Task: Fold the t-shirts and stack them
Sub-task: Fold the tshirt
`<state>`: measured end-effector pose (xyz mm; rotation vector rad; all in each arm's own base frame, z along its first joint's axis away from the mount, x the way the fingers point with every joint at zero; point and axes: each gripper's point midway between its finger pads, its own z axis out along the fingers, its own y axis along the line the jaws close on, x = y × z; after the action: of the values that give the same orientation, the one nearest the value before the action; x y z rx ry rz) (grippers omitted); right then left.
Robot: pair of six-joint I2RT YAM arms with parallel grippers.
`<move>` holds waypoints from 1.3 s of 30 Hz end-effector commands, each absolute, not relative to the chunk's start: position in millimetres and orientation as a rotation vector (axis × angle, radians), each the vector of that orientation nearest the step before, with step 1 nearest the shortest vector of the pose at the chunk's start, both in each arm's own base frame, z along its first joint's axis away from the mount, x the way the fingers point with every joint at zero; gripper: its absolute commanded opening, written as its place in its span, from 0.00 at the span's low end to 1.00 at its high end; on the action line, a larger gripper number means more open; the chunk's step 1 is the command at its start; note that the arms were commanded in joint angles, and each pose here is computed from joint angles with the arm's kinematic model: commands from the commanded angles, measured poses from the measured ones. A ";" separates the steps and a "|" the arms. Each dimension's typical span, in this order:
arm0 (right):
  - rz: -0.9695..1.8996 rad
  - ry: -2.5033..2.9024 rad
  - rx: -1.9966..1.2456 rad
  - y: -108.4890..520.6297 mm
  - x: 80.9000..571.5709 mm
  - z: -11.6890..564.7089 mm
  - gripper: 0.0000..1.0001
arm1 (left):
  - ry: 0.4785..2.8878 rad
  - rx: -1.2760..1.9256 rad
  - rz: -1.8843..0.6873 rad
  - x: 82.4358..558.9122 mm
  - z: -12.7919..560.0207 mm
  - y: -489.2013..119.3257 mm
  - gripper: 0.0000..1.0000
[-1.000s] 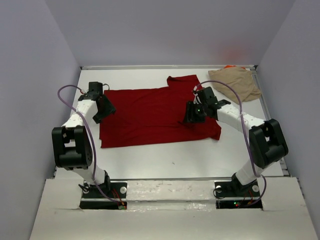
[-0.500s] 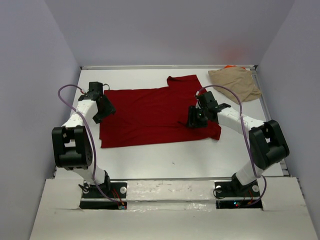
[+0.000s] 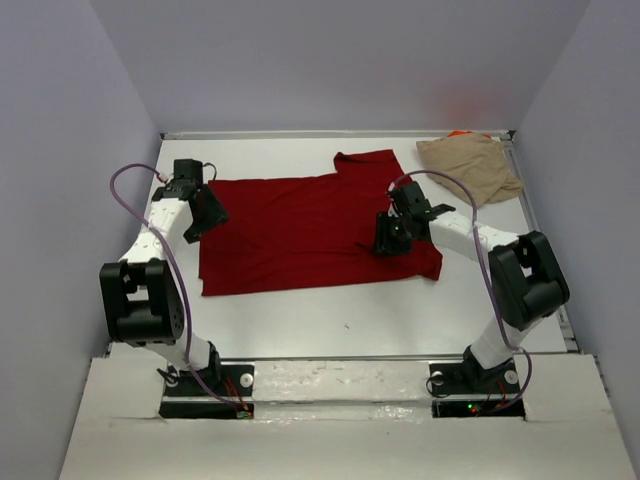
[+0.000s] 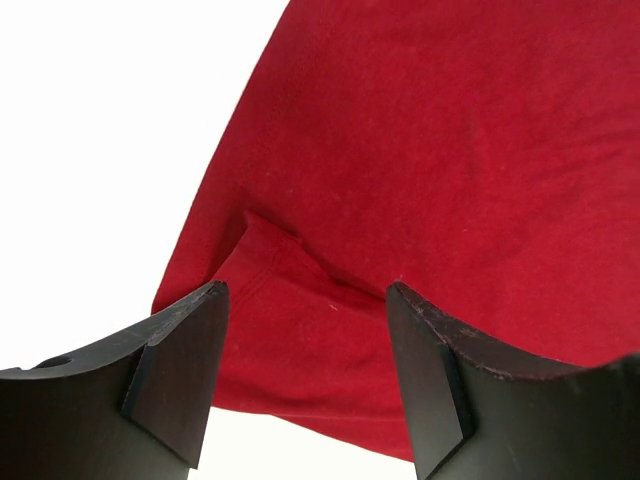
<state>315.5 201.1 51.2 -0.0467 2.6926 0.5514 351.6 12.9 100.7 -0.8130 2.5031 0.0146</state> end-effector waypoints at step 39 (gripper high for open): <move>0.269 2.440 -0.206 228.3 480.9 54.3 0.00 | 2.491 -0.740 0.023 342.7 105.9 12.5 0.73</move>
<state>450.9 224.9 34.0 -0.1670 2.5448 0.3298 342.2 12.1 97.6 -0.7779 2.5190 0.0230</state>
